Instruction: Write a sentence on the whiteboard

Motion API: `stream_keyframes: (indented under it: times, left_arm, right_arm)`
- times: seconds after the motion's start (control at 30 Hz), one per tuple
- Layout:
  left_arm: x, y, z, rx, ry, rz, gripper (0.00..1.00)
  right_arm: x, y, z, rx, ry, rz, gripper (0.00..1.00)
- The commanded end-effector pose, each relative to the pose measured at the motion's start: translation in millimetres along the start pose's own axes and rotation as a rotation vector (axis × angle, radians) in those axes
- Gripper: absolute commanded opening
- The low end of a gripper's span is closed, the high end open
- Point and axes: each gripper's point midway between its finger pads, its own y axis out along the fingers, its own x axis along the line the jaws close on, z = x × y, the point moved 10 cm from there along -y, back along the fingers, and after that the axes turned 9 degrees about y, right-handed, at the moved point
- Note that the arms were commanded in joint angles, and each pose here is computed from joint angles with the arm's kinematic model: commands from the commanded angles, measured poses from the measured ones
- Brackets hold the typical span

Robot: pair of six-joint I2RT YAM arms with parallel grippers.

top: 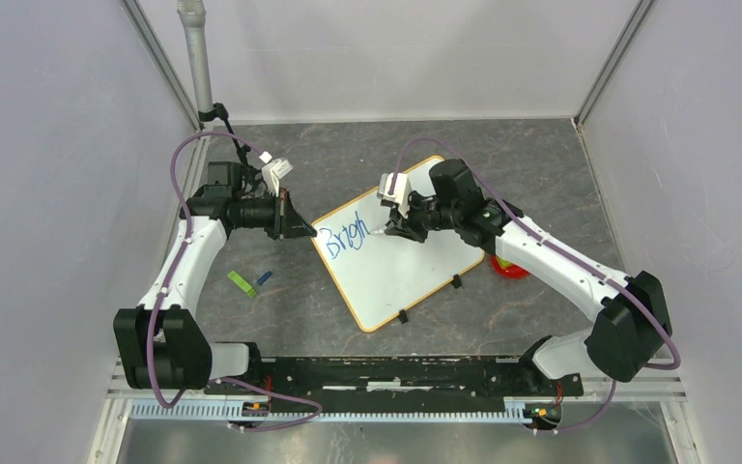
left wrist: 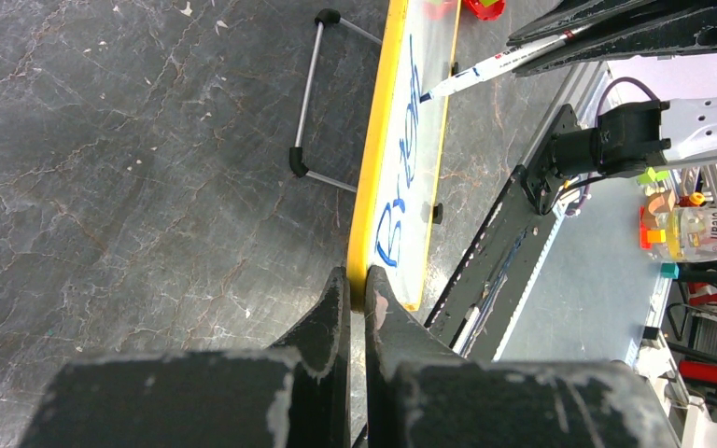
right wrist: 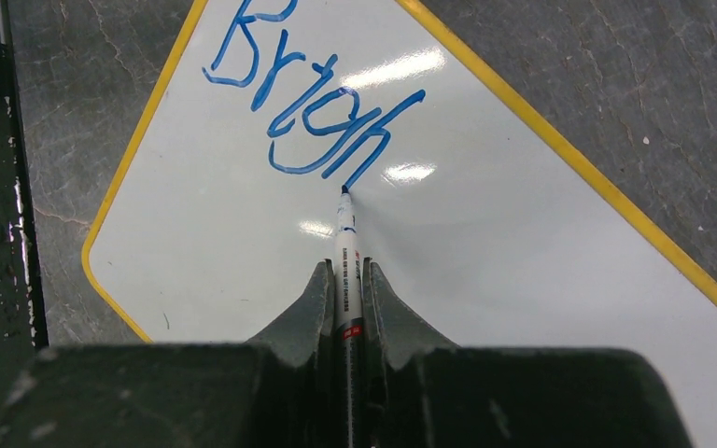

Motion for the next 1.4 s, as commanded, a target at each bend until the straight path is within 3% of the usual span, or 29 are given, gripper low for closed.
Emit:
stream_keyframes:
  times: [0.0, 0.43, 1.37]
  left_arm:
    - [-1.1, -1.2, -2.1, -0.001, 0.081, 0.0, 0.02]
    - [-3.5, -2.3, -3.0, -0.007, 0.081, 0.004, 0.02]
    - [-1.4, -1.5, -1.9, 0.0, 0.079, -0.005, 0.02]
  right_arm:
    - [-3.1, -5.0, 1.1, 0.01, -0.01, 0.034, 0.0]
    - [-13.1, -17.6, -49.0, -0.075, -0.058, 0.069, 0.0]
    - [-25.7, -7.7, -35.2, -0.026, -0.049, 0.089, 0.0]
